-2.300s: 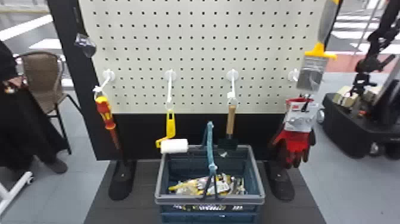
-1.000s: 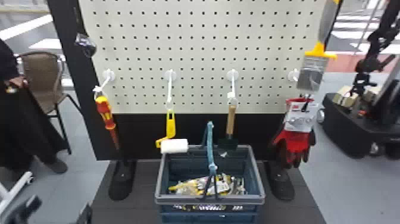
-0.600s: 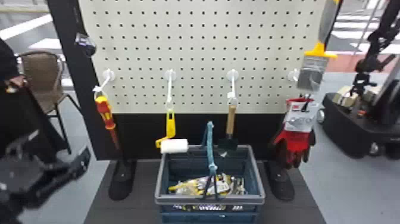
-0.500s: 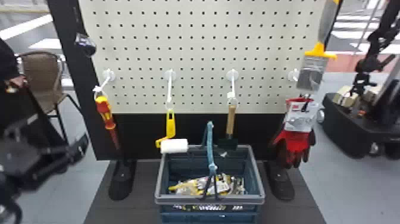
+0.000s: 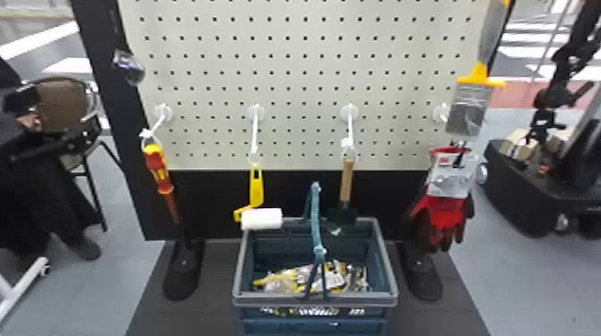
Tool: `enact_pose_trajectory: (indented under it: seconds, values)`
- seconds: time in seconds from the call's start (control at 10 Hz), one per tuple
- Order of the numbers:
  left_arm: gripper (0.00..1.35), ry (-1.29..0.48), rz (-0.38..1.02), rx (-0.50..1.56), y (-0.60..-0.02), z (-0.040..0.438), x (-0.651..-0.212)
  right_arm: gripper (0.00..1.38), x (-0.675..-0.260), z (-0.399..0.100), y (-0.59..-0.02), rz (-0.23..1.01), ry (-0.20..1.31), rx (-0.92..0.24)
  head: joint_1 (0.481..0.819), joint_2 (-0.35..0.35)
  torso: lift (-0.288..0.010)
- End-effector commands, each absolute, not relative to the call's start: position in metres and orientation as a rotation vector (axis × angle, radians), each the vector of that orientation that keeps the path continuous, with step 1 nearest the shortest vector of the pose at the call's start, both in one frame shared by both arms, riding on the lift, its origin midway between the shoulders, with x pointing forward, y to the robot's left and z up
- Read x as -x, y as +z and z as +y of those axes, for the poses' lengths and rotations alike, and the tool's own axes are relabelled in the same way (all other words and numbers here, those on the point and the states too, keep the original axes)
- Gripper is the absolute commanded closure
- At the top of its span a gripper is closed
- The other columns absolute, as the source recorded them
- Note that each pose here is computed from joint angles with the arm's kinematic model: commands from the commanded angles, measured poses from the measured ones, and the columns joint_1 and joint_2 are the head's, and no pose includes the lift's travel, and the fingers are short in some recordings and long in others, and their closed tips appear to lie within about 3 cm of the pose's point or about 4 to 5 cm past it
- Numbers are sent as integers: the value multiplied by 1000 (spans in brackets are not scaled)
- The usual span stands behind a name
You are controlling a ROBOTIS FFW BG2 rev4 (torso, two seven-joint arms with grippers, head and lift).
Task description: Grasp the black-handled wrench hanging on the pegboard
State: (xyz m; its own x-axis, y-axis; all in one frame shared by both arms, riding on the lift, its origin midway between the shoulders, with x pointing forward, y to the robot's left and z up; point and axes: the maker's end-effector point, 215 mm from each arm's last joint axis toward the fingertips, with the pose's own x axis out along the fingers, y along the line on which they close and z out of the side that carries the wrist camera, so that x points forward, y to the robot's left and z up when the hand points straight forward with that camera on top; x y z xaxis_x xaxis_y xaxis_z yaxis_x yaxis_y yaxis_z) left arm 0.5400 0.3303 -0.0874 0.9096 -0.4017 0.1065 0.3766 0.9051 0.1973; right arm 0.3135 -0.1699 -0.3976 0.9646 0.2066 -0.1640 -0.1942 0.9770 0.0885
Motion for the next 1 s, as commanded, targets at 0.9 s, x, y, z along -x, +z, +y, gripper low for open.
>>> enact_pose_trajectory:
  seconds: [0.9]
  values:
    - [139,-1011,-93,109,2,281,-624,96,-321,-164,-398,169,230,-70,549,0,-100]
